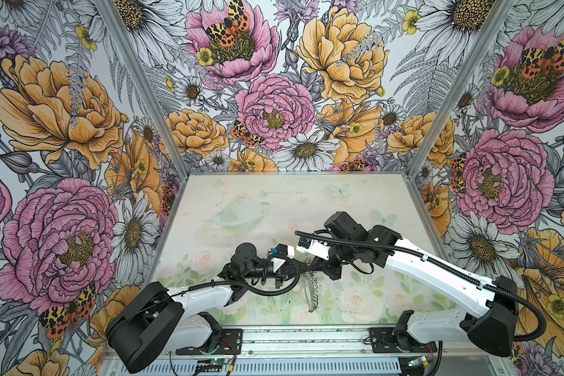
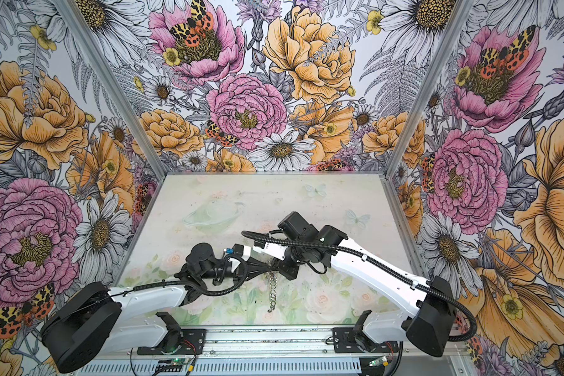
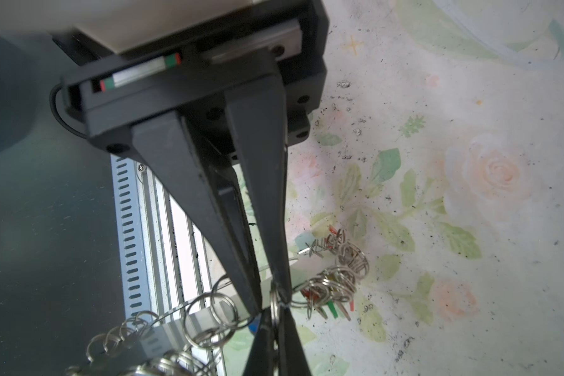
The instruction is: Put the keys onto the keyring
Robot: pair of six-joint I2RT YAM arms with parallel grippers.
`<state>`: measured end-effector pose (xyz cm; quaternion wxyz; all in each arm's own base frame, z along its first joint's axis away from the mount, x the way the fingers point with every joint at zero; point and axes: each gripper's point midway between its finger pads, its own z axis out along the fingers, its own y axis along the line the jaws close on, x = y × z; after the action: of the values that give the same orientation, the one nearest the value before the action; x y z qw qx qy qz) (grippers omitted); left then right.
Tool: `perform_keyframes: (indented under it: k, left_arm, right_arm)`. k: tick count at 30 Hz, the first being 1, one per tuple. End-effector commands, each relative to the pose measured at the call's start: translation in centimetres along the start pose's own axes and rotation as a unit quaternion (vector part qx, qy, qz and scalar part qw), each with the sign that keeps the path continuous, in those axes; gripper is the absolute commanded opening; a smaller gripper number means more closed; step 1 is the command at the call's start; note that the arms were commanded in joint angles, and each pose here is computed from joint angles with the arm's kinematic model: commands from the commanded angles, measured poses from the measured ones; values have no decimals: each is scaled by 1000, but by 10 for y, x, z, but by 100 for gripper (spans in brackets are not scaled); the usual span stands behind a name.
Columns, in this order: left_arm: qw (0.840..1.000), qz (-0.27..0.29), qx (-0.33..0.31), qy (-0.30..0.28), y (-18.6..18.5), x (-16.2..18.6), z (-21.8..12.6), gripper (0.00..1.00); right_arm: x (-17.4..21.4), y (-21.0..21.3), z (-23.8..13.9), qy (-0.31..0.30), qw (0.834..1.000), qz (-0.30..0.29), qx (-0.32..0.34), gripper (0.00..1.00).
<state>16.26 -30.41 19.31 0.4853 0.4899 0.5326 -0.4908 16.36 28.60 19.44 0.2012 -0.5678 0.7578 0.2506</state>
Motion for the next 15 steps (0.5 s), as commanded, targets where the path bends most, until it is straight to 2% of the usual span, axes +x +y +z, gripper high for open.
perform_keyframes:
  k: [1,3,5,11,15]
  left_arm:
    - [1000,13,2,-5,0,-9,3,7]
    - [1000,11,0,-3,1,-8,3,1]
    - [1000,10,-4,-3,3,-8,4,0]
    - [999,14,-25,-21,7,-14,1,0]
    - [999,17,-29,-27,6,-17,-2,0]
  right_arm:
    - [-25,5,-9,-37,999,-24,-7,0]
    - [-24,3,-8,-37,999,-23,-4,0]
    - [-24,3,-9,-36,999,-24,0,1]
    - [-18,-2,-16,-44,999,-16,12,21]
    - [-10,-7,-20,-54,998,13,16,24]
